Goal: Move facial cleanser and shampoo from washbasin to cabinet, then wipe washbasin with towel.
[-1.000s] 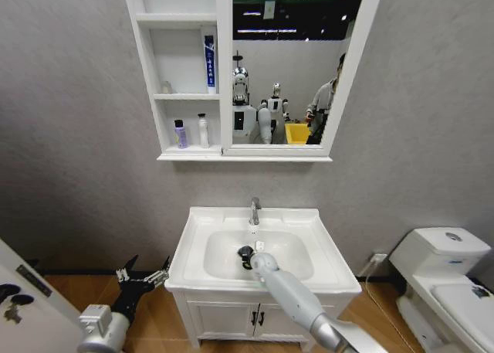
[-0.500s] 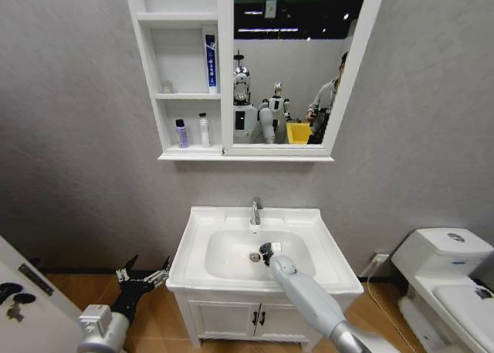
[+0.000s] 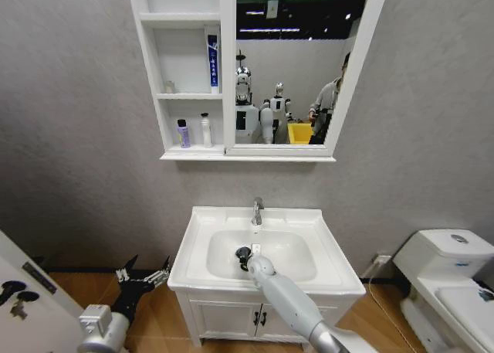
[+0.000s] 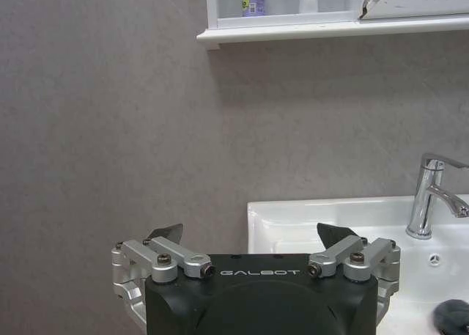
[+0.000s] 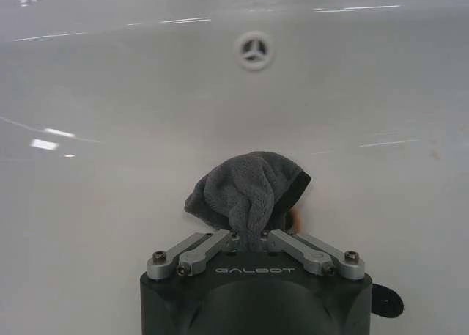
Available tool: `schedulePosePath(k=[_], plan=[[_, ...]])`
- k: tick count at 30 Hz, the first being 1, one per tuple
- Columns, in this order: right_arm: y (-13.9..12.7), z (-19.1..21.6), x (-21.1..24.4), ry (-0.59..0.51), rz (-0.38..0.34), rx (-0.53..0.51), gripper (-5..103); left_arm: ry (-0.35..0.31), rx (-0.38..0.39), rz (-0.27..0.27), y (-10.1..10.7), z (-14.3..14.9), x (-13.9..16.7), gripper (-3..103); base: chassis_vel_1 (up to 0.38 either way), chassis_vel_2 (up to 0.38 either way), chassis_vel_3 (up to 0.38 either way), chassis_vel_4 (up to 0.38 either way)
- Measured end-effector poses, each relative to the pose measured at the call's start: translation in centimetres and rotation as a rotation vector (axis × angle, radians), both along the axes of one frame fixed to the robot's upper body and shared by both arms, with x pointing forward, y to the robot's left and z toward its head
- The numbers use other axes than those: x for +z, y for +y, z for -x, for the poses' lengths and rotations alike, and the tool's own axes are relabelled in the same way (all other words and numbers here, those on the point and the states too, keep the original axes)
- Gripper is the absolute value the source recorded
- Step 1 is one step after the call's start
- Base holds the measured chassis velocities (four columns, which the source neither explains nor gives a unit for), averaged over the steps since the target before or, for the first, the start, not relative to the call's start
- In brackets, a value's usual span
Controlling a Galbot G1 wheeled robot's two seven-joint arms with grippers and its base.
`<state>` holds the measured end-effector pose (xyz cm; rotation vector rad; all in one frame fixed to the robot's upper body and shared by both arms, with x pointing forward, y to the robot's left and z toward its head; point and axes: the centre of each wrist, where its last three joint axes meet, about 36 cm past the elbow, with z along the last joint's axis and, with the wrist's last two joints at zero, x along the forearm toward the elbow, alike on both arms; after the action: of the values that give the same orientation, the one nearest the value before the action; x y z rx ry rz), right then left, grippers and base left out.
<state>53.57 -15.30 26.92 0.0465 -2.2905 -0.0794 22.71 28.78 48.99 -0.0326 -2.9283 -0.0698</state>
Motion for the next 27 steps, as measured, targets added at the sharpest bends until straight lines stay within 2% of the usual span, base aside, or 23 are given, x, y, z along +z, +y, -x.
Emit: schedulePosePath(k=[3,5,7,8,9,10,11,13,14,15,17,18,20,23,25,26,27], plan=[[-3.5,0.5,0.0,-0.037,0.049,-0.011,5,0.000,0.000,0.000,0.0,0.0,0.0,100,0.000,0.000,0.000,0.000],[-3.6,0.6,0.0,-0.039,0.049,-0.007,5,0.000,0.000,0.000,0.0,0.0,0.0,100,0.000,0.000,0.000,0.000],[-1.6,0.6,-0.1,-0.030,0.020,0.022,5,0.000,0.000,0.000,0.0,0.0,0.0,100,0.000,0.000,0.000,0.000],[-1.6,0.6,-0.1,-0.030,0.020,0.022,5,0.000,0.000,0.000,0.0,0.0,0.0,100,0.000,0.000,0.000,0.000],[-0.4,0.5,-0.2,-0.024,0.006,0.037,5,0.000,0.000,0.000,0.0,0.0,0.0,100,0.000,0.000,0.000,0.000],[2.1,0.2,-0.1,-0.017,-0.021,0.065,5,0.000,0.000,0.000,0.0,0.0,0.0,100,0.000,0.000,0.000,0.000],[2.1,0.2,-0.1,-0.017,-0.021,0.065,5,0.000,0.000,0.000,0.0,0.0,0.0,100,0.000,0.000,0.000,0.000],[7.0,-0.1,0.4,-0.022,-0.071,0.120,5,0.000,0.000,0.000,0.0,0.0,0.0,100,0.000,0.000,0.000,0.000],[7.0,-0.1,0.4,-0.022,-0.071,0.120,5,0.000,0.000,0.000,0.0,0.0,0.0,100,0.000,0.000,0.000,0.000],[9.7,-0.3,1.1,-0.035,-0.115,0.145,5,0.000,0.000,0.000,0.0,0.0,0.0,100,0.000,0.000,0.000,0.000],[10.7,-0.4,1.4,-0.043,-0.140,0.151,5,0.000,0.000,0.000,0.0,0.0,0.0,100,0.000,0.000,0.000,0.000],[14.4,-0.5,3.3,-0.064,-0.245,0.160,5,0.000,0.000,0.000,0.0,0.0,0.0,100,0.000,0.000,0.000,0.000],[16.4,-0.4,4.9,-0.060,-0.296,0.149,5,0.000,0.000,0.000,0.0,0.0,0.0,100,0.000,0.000,0.000,0.000],[16.2,-0.2,5.0,-0.053,-0.296,0.132,5,0.000,0.000,0.000,0.0,0.0,0.0,100,0.000,0.000,0.000,0.000],[15.3,-0.2,4.5,-0.041,-0.286,0.100,5,0.000,0.000,0.000,0.0,0.0,0.0,100,0.000,0.000,0.000,0.000],[13.7,-0.1,4.0,-0.031,-0.266,0.062,5,0.000,0.000,0.000,0.0,0.0,0.0,100,0.000,0.000,0.000,0.000],[13.7,-0.1,4.0,-0.031,-0.266,0.062,5,0.000,0.000,0.000,0.0,0.0,0.0,100,0.000,0.000,0.000,0.000]])
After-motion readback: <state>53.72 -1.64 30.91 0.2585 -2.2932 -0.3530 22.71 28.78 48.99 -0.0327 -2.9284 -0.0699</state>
